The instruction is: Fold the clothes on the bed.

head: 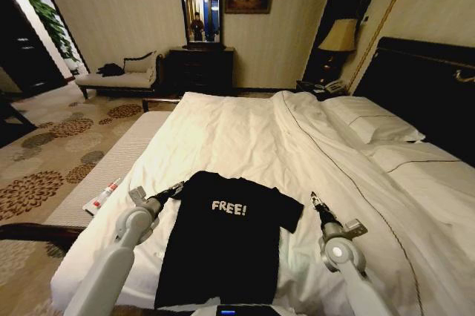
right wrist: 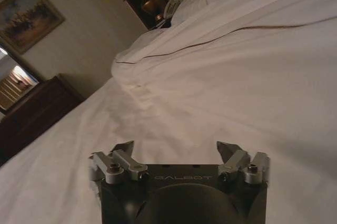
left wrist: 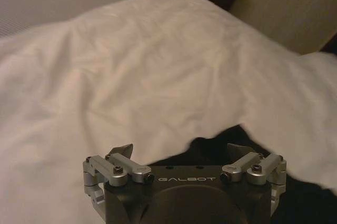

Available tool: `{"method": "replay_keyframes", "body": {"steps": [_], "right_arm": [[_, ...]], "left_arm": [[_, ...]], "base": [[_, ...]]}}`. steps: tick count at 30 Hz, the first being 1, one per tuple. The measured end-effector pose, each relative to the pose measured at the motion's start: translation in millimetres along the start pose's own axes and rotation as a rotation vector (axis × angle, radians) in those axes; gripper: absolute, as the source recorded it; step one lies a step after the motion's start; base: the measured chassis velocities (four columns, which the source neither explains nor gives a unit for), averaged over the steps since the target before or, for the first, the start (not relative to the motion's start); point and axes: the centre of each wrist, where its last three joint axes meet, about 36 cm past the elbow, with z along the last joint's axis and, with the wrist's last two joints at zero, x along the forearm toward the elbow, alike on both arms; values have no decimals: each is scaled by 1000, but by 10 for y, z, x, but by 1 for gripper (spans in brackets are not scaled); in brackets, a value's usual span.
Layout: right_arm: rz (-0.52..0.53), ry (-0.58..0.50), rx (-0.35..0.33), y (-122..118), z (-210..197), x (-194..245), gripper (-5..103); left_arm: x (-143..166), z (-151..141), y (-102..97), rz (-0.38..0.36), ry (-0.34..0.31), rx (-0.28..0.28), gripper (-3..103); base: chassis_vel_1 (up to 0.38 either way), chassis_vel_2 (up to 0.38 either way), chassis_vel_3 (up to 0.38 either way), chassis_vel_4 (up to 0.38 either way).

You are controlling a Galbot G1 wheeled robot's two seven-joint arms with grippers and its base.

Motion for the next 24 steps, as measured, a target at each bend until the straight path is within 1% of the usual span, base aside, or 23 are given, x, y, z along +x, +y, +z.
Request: {"method": "replay_keyframes", "body": {"steps": [2, 5, 6, 7, 8, 11, 13, 15, 16, 17, 19, 24], "right_arm": [[-2, 5, -29, 70, 39, 79, 97], [-10, 12, -62, 169, 81, 145, 100], [-10, 12, -62, 169, 81, 145, 100], [-14, 14, -74, 203, 91, 175, 100], [-14, 14, -79, 216, 94, 192, 100], [-12, 15, -87, 231, 98, 227, 100], [-6, 16, -91, 235, 97, 262, 100], [2, 17, -92, 227, 97, 285, 100], [2, 17, -92, 227, 97, 285, 100], [5, 17, -92, 225, 98, 295, 100], [8, 18, -91, 222, 100, 301, 100], [19, 22, -86, 201, 116, 297, 100]], "left_arm": [[-16, 30, 41, -37, -10, -49, 100], [6, 108, 90, -66, -9, -96, 100], [6, 108, 90, -66, -9, -96, 100], [4, 132, 106, -74, -17, -113, 100], [-5, 143, 114, -79, -23, -118, 100], [-40, 162, 115, -77, -27, -118, 102], [-114, 173, 104, -70, -28, -113, 96], [-193, 201, 99, -69, -17, -112, 86], [-193, 201, 99, -69, -17, -112, 86], [-234, 211, 90, -68, -12, -111, 81], [-265, 223, 80, -66, -7, -111, 81], [-386, 272, 43, -65, 13, -108, 53]], "base": [[0, 0, 0, 0], [0, 0, 0, 0], [0, 0, 0, 0], [0, 0, 0, 0], [0, 0, 0, 0], [0, 0, 0, 0], [0, 0, 0, 0], [0, 0, 0, 0], [0, 0, 0, 0], [0, 0, 0, 0], [0, 0, 0, 0], [0, 0, 0, 0]]}}
